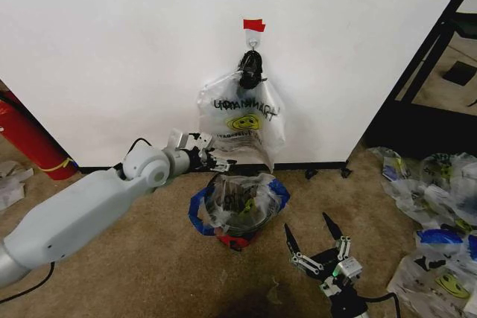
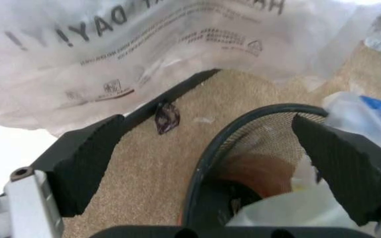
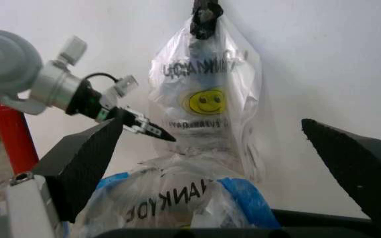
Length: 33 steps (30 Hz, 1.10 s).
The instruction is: Pick up the garbage bag from the wall and place it over the trash bin.
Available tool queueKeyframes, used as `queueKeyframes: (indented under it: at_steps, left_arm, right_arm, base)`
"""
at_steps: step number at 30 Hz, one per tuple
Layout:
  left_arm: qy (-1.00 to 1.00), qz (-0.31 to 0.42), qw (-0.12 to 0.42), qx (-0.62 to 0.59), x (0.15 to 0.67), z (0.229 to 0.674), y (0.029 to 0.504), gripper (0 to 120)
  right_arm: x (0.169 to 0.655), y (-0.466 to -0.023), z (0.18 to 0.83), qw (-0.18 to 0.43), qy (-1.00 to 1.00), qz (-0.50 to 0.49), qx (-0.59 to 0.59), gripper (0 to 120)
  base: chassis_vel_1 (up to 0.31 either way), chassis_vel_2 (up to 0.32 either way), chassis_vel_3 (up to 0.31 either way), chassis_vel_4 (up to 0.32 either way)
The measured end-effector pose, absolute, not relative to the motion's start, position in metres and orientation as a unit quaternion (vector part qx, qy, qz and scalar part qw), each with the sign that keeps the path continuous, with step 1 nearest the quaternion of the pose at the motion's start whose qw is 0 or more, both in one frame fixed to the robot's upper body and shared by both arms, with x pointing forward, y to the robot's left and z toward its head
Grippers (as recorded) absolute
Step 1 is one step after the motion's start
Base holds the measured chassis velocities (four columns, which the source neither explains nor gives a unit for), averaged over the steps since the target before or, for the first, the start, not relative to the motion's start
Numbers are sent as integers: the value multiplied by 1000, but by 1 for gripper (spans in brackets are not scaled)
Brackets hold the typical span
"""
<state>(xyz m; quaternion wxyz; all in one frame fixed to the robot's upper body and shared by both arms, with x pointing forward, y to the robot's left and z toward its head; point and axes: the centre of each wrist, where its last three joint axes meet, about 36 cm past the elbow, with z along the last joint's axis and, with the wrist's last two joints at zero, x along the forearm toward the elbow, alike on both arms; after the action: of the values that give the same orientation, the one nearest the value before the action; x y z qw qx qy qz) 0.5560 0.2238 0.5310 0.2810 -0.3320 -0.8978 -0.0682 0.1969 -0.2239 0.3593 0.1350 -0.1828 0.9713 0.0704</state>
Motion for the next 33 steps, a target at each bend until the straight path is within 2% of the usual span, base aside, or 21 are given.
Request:
queueKeyframes:
  at_steps: [7, 9, 12, 13, 15, 21, 23, 26, 32, 33]
  left_arm:
    - [-880, -74, 323, -340, 574, 535, 224, 95]
    - [-871, -93, 332, -350, 575, 533, 222, 90]
    - [-865, -113, 337, -354, 575, 526, 221, 79]
    - [-865, -113, 337, -354, 575, 526, 221, 79]
    - [-863, -119, 344, -350, 579, 518, 221, 69]
    - [-861, -122, 347, -351, 585, 516, 218, 50]
    - [-858, -121, 350, -357, 585, 515, 216, 39]
    - [-854, -120, 354, -362, 584, 514, 216, 32]
    - [-851, -114, 363, -362, 589, 506, 214, 7]
    - [-851, -114, 363, -362, 590, 505, 214, 6]
  right_arm:
    - [192, -226, 358, 128, 973, 68, -180, 100]
    - [193, -226, 357, 128, 973, 68, -177, 100]
    - [194, -224, 357, 129, 973, 70, -178, 100]
    - [194, -224, 357, 129, 973, 70, -178, 100]
    - [194, -224, 355, 126, 973, 71, -178, 100]
    - [194, -222, 353, 119, 974, 74, -175, 100]
    - [195, -222, 352, 118, 975, 72, -174, 100]
    - [195, -222, 352, 117, 975, 70, -175, 100]
    - [193, -222, 350, 115, 976, 71, -171, 100]
    - [193, -221, 350, 116, 976, 71, -171, 100]
  base:
    - [0, 0, 0, 0]
    - [0, 0, 0, 0]
    - [0, 0, 0, 0]
    - [0, 0, 0, 0]
    - [0, 0, 0, 0]
    - [0, 0, 0, 0]
    - [0, 0, 0, 0]
    - [0, 0, 0, 0]
    - [0, 0, 0, 0]
    - [0, 0, 0, 0]
